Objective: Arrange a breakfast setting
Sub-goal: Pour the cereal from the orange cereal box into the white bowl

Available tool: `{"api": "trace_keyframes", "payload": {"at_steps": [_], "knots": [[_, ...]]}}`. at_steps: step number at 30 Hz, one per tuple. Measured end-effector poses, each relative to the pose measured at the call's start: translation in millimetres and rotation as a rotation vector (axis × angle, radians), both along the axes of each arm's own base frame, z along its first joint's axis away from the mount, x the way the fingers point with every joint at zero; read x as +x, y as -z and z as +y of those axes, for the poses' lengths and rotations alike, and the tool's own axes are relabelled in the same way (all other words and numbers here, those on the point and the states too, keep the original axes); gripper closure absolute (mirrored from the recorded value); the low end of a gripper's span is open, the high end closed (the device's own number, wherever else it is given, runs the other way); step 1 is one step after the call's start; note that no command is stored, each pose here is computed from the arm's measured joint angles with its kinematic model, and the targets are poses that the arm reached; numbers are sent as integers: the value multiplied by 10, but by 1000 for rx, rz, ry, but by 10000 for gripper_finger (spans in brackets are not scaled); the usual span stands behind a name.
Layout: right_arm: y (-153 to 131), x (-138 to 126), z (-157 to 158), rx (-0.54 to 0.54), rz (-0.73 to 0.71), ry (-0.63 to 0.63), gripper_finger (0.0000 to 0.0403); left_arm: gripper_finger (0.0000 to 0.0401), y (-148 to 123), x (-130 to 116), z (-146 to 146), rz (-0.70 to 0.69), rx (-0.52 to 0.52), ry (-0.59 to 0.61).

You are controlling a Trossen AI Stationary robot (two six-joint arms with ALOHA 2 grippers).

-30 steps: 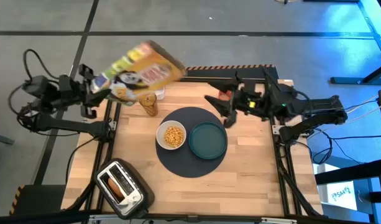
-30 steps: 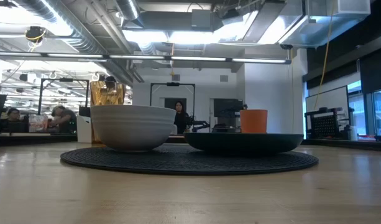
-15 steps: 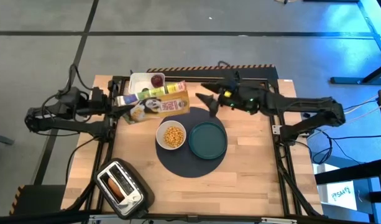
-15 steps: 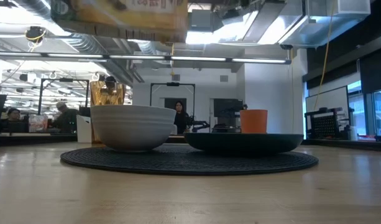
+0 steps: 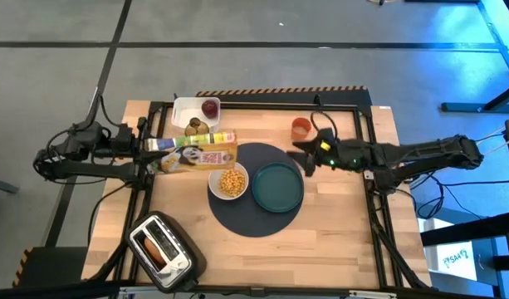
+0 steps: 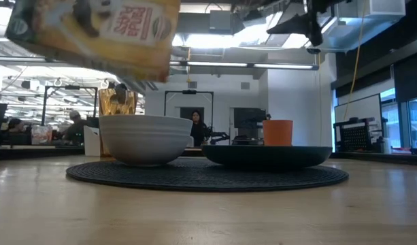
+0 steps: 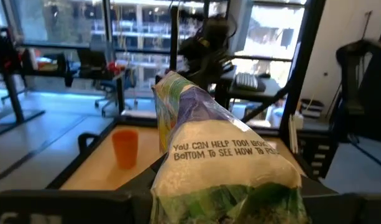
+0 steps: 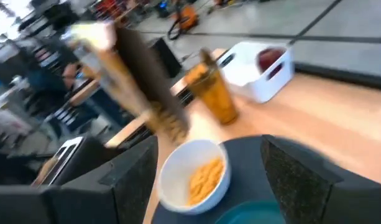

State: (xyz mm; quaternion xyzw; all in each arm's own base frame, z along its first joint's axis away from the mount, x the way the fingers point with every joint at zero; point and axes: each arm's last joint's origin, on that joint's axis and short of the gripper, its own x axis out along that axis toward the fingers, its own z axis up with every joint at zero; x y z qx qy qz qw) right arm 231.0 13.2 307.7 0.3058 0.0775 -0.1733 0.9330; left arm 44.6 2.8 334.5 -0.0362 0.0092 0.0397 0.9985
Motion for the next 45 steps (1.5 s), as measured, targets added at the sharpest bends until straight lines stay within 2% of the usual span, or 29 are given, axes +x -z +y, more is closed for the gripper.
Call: {"api": "trace_keyframes", "payload": {"at_steps": [5, 10, 13, 17, 22, 31, 35, 38, 45], "knots": [[223, 275, 144, 3, -16, -74, 130, 272, 38, -77, 2, 16, 2, -14], [372, 609, 204, 17, -119, -114, 129, 272, 110, -79, -7, 90, -7, 16], [514, 796, 228, 3, -89, -127, 130, 272, 121, -78, -11, 102, -11, 31], [591, 1080, 233, 5, -81, -173, 130, 272, 115, -77, -11, 95, -10, 31], [645, 1352, 207, -41, -58, -170, 130, 272, 109, -75, -15, 90, -10, 44], [543, 1493, 11, -121, -69, -123, 130, 272, 93, -74, -17, 73, -4, 51], [411, 1542, -73, -162, -98, -166, 133, 272, 92, -74, -18, 72, -3, 53], [304, 1590, -65, -203, -110, -184, 149, 272, 79, -72, -18, 59, 0, 56], [280, 1665, -51, -239, -59, -227, 192, 272, 50, -71, -19, 30, 19, 59]]}}
